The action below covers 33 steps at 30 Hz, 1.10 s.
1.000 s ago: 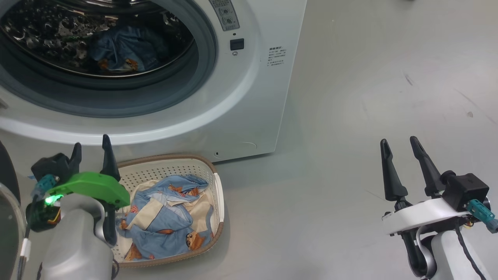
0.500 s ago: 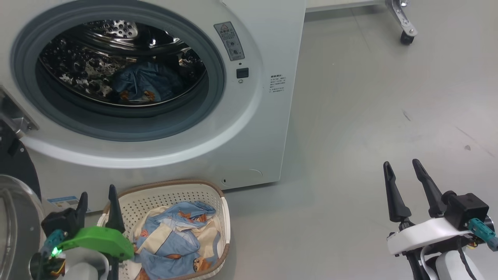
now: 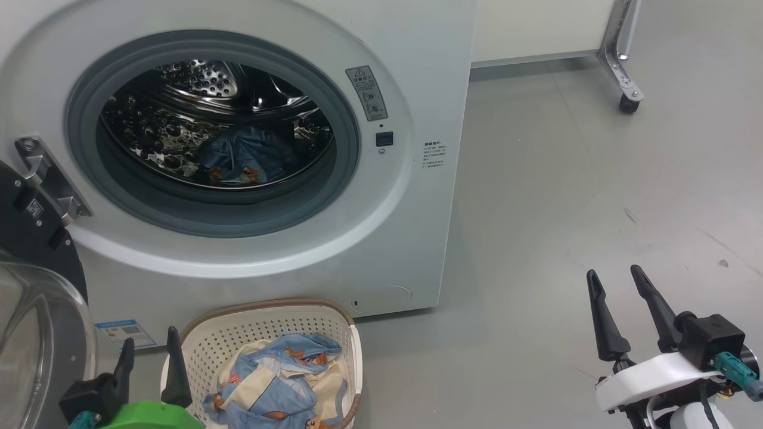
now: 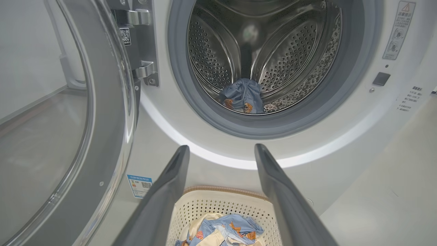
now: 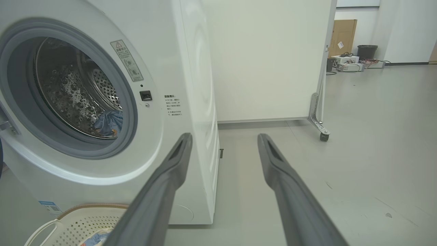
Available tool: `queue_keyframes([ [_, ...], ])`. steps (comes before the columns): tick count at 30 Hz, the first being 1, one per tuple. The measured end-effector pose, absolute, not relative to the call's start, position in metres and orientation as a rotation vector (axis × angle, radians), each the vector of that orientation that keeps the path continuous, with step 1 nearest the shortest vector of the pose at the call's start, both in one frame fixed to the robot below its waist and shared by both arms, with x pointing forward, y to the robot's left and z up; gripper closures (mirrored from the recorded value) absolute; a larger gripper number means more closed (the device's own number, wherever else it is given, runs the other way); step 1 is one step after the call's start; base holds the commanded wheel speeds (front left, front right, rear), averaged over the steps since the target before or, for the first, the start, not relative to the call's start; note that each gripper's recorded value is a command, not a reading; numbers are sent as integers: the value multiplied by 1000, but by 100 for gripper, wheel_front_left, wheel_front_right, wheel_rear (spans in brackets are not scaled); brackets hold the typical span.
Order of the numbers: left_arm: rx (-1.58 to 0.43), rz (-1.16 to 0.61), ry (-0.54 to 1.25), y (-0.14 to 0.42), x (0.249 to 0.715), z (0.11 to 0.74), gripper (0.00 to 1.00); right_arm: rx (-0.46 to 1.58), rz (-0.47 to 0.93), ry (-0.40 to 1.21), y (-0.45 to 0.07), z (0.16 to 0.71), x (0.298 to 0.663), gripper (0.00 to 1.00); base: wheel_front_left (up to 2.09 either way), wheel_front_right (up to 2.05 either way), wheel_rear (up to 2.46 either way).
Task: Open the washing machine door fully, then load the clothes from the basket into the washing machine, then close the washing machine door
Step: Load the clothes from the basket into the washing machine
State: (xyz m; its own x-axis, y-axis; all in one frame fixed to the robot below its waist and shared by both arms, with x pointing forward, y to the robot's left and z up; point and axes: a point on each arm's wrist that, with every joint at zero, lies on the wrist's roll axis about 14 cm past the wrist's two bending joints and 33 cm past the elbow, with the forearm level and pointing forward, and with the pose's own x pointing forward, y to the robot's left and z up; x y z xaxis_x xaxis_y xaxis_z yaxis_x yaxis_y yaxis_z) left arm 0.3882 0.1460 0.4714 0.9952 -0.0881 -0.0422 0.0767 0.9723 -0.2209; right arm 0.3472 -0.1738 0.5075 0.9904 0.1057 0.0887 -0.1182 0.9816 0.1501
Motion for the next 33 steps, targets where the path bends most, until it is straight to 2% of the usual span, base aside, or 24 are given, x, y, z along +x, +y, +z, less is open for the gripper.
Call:
queue_keyframes([
  [33, -223, -47, -5, 151, 351, 485, 0, 151, 158, -62, -161, 503, 345, 0, 0, 0, 0],
])
